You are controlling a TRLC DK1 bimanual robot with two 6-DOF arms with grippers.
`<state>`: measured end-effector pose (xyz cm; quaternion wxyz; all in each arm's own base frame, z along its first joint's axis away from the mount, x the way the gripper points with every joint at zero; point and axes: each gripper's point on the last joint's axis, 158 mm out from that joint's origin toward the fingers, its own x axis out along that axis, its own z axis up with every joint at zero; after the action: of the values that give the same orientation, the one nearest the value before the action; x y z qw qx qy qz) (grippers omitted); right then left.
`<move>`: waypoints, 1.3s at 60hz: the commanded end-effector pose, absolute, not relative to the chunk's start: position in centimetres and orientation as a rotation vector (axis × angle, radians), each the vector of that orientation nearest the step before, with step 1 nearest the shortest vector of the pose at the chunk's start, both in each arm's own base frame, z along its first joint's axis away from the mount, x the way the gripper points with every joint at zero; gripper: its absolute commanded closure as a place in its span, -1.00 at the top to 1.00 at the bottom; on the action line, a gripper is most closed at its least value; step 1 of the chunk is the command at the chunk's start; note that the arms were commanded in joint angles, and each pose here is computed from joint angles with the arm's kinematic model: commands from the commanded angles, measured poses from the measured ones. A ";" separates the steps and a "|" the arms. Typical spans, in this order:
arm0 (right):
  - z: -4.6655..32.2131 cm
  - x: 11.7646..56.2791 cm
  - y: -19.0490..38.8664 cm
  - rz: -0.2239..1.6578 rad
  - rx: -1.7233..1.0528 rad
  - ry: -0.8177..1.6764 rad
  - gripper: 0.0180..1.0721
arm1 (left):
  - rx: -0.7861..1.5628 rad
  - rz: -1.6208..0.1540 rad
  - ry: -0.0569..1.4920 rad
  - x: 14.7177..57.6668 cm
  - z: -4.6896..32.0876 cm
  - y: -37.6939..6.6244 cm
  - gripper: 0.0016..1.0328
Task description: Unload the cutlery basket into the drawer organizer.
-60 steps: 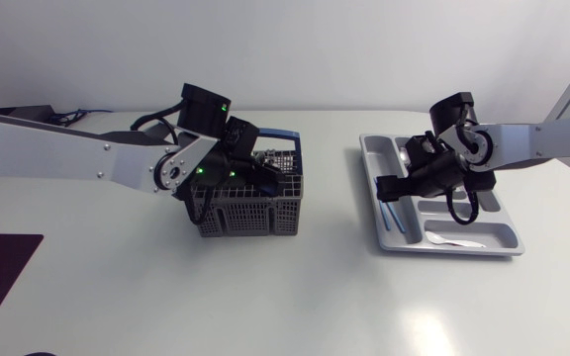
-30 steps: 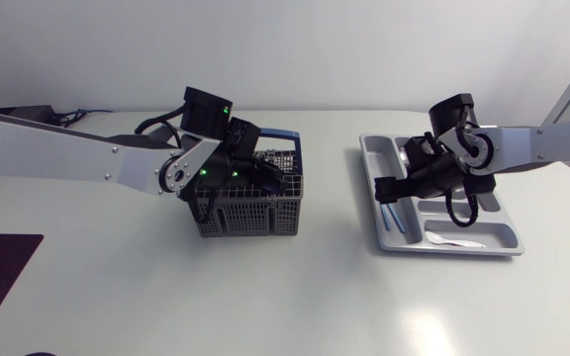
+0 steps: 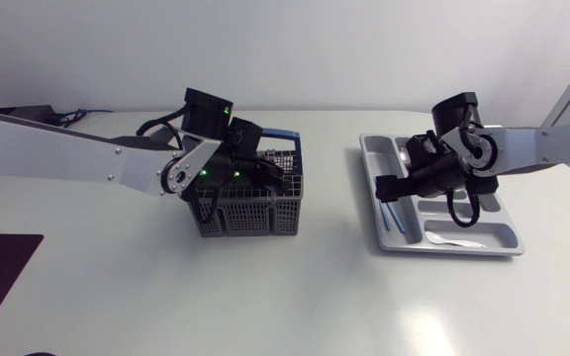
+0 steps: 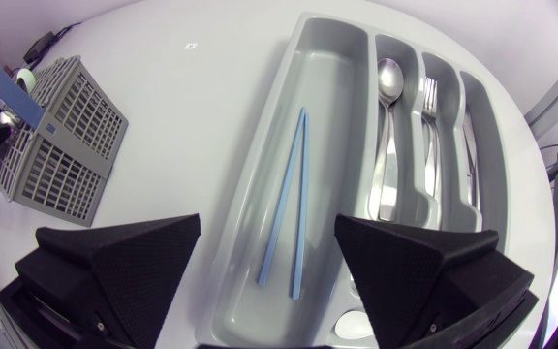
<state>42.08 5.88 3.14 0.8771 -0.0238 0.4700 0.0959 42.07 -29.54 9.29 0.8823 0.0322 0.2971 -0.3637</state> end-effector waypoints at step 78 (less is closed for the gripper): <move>8.7 38.6 11.3 0.443 -0.156 0.752 0.90 | -0.040 -0.851 0.427 38.3 18.5 -26.4 -0.61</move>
<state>39.71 10.51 7.91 0.9016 -0.0579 0.3860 0.1864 39.16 -27.29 17.28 0.8851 -0.0137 0.2155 -0.4124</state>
